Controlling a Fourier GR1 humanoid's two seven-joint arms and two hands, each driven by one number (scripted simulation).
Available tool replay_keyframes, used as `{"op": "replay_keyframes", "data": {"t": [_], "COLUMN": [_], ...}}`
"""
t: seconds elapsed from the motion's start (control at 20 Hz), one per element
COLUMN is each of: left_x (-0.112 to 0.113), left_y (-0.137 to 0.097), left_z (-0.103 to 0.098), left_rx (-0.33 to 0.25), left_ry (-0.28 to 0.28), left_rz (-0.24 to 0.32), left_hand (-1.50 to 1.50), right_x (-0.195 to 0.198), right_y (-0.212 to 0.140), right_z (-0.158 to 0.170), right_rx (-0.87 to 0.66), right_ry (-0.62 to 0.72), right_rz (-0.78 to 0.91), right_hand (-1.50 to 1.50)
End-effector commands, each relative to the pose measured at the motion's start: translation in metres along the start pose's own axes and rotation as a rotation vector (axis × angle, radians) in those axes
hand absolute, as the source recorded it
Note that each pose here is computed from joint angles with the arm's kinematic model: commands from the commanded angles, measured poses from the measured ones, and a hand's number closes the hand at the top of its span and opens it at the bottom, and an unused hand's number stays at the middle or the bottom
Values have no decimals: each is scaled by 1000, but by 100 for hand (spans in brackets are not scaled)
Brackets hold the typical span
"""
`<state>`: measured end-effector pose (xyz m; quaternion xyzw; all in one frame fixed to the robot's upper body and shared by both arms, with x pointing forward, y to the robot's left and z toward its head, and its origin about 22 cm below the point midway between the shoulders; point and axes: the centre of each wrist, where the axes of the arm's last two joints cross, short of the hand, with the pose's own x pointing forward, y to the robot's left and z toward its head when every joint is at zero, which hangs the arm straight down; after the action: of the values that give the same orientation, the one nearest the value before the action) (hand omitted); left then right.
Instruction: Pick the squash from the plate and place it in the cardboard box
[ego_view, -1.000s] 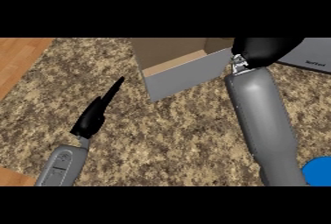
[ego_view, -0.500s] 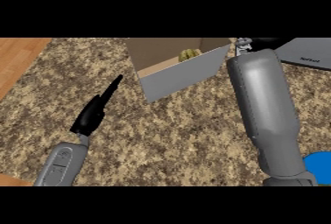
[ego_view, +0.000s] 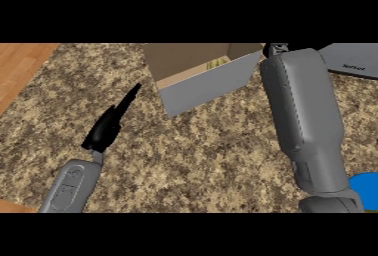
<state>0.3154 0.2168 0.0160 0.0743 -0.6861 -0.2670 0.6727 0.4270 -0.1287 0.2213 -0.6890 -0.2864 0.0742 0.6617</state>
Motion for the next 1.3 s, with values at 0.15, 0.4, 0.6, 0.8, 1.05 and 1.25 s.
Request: {"op": "replay_keyframes", "data": {"t": [0.15,0.4,0.6,0.8,1.05,1.25], "left_x": [3,-11,-14,-20,-24,-34], "left_y": [-4,6,4,5,8,21], "left_z": [-4,5,5,9,13,22], "left_rx": [14,17,40,49,64,83], "left_ry": [7,26,39,53,60,78], "left_rz": [12,-4,10,1,18,9], "left_hand": [0,0,0,0,0,0], "right_x": [17,10,2,-9,-27,-48], "right_y": [-33,-44,-56,-55,-42,-31], "right_z": [34,31,34,41,45,47], "right_rx": [-169,-192,-266,-382,-467,-530], "right_ry": [85,115,103,65,40,32], "right_rz": [-368,-540,-676,-756,-797,-817], "right_hand": [-150,-150,-150,-150,-150,-150]}}
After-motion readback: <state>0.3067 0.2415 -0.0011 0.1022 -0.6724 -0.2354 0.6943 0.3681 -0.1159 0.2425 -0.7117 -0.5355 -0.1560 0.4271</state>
